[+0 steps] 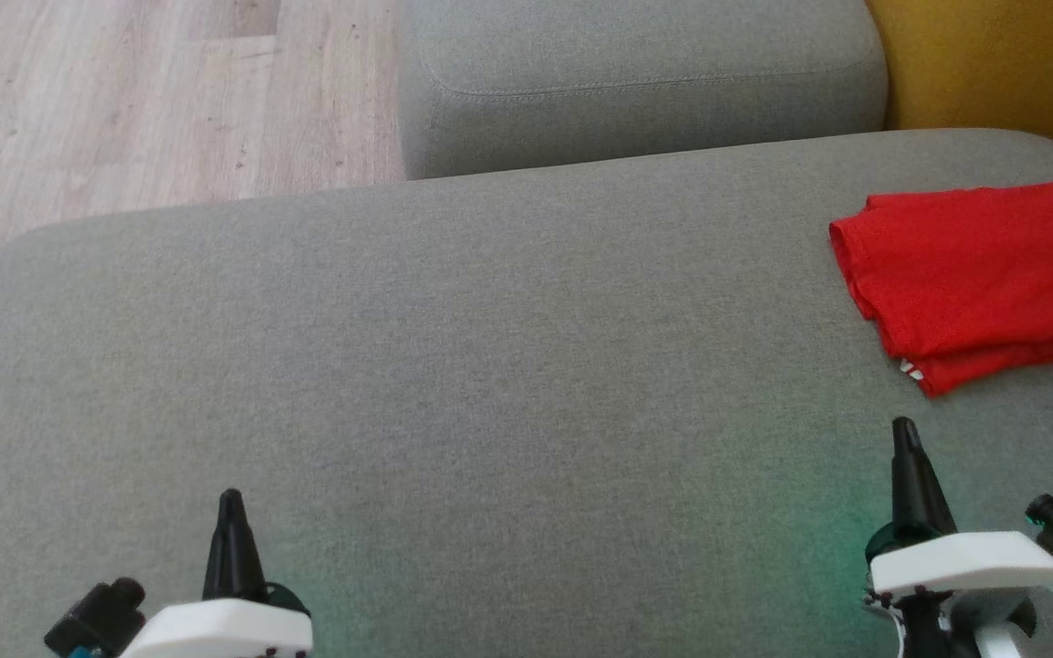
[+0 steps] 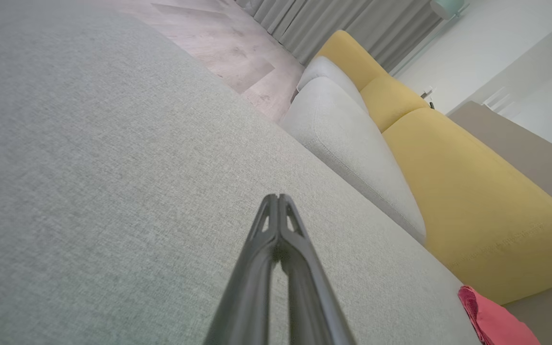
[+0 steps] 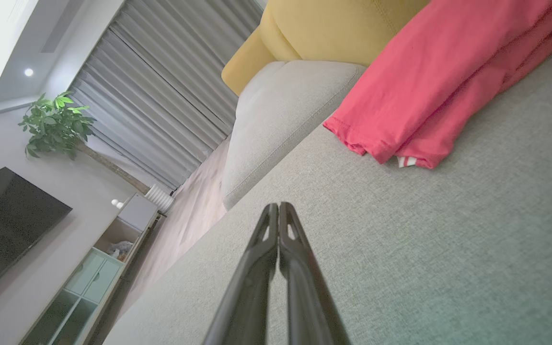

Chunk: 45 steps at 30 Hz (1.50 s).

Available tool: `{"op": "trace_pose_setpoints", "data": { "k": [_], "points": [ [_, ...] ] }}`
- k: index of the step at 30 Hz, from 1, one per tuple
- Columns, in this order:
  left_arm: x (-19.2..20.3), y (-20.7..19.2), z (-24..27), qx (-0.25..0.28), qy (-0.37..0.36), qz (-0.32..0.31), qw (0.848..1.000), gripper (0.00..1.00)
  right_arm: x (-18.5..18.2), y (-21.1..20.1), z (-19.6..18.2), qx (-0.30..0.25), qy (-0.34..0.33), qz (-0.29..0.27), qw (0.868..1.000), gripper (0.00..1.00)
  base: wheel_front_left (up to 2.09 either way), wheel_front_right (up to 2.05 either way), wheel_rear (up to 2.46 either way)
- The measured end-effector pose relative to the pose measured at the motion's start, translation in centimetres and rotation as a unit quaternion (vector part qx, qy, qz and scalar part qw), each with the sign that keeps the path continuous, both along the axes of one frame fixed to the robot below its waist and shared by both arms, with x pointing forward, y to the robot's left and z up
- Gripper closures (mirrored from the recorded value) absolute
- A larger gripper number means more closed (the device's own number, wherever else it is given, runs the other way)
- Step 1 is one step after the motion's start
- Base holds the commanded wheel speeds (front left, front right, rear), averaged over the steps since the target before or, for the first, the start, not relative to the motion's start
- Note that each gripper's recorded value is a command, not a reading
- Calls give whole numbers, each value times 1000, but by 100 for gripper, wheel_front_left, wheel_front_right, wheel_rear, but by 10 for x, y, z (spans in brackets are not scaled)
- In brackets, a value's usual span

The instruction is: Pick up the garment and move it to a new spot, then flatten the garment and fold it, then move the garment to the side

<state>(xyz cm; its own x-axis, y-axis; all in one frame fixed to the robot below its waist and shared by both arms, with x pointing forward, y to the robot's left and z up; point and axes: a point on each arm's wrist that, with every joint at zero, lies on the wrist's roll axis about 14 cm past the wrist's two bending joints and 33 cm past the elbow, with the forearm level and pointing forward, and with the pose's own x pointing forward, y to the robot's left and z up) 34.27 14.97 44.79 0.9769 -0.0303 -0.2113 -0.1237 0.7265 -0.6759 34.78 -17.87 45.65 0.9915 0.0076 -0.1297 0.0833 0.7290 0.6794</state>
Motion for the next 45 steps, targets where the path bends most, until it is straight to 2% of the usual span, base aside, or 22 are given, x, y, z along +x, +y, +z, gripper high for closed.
{"op": "trace_pose_setpoints", "data": {
  "k": [21,34,45],
  "points": [
    [9,9,3,-122,7,22,992,100,6,-11,2,121,5,-30,992,100,0,0,0],
    [14,15,7,-192,1,32,981,100,13,-13,7,192,2,-38,981,100,0,0,0],
    [20,22,13,-255,-9,45,966,100,14,-18,7,257,2,-51,965,100,0,0,0]
  ]
}}
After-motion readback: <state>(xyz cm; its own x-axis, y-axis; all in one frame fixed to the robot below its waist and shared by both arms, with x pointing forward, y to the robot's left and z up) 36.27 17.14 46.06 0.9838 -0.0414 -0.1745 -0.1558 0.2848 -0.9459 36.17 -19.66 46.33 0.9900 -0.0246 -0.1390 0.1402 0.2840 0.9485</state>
